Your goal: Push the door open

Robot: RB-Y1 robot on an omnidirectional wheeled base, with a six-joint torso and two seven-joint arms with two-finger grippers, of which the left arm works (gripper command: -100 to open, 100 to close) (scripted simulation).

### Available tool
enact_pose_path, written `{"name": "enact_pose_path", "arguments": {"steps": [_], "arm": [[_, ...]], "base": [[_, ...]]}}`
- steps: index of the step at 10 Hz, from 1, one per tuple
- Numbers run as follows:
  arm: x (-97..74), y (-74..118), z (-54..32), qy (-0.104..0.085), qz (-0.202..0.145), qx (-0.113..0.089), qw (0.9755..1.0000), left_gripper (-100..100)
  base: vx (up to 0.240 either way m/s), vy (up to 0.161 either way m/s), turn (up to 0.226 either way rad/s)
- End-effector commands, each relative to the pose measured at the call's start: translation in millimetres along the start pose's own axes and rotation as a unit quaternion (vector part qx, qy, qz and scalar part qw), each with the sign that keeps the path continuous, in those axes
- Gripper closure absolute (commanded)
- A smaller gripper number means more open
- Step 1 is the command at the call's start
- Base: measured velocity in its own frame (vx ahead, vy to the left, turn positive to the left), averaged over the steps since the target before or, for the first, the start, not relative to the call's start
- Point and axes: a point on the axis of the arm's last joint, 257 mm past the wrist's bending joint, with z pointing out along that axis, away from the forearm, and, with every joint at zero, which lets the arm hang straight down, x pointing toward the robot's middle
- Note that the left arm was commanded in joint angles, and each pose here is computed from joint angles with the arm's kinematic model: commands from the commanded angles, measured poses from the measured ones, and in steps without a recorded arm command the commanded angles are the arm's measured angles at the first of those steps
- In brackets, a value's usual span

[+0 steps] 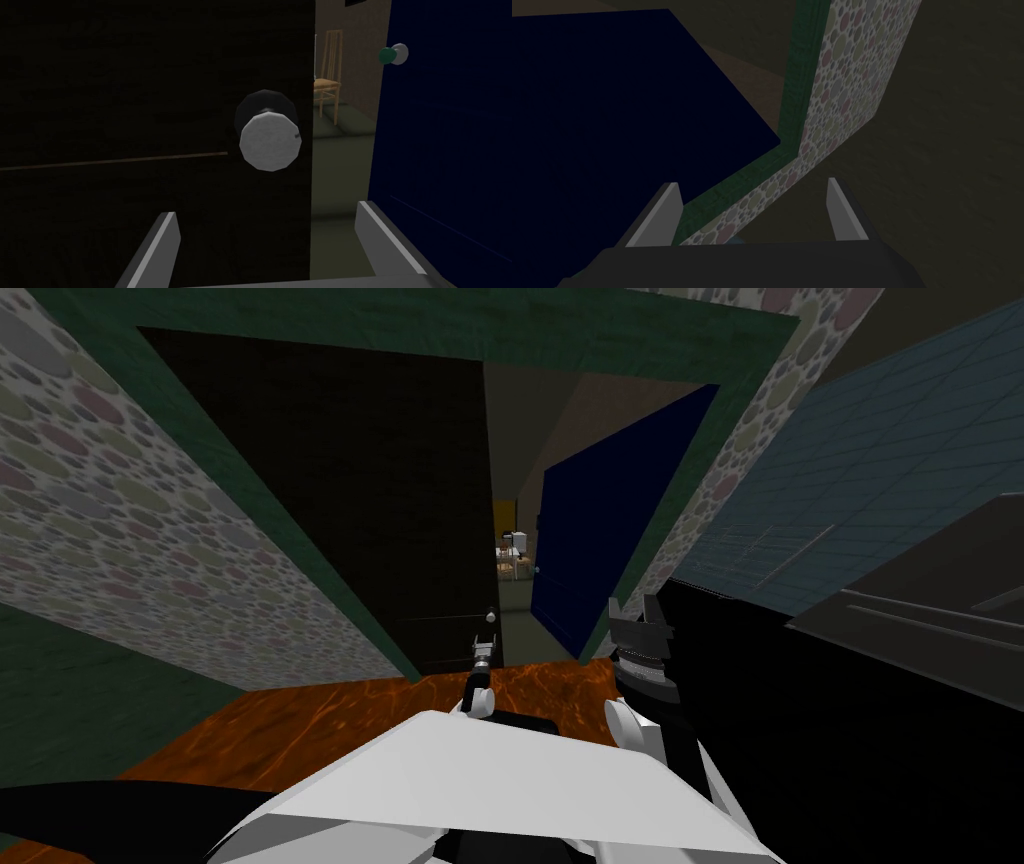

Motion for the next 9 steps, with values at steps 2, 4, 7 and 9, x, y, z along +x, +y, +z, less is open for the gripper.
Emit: {"name": "enact_pose_path", "arguments": {"steps": [2, 4, 7, 9], "arm": [[-3.0, -17.7, 5.7, 0.002, 0.016, 0.003, 0.9999, -100], [-3.3, -26.6, 7.9, 0.003, 0.021, 0.005, 0.9998, -100], [-4.3, -21.2, 7.0, 0.000, 0.010, 0.008, 0.9999, -100], [-4.9, -5.0, 3.4, -0.005, -0.009, 0.008, 0.9999, -100]], "base": [[0.114, 0.015, -0.013], [0.175, 0.033, -0.026], [0.203, 0.037, -0.017], [0.159, 0.024, -0.026]]}}
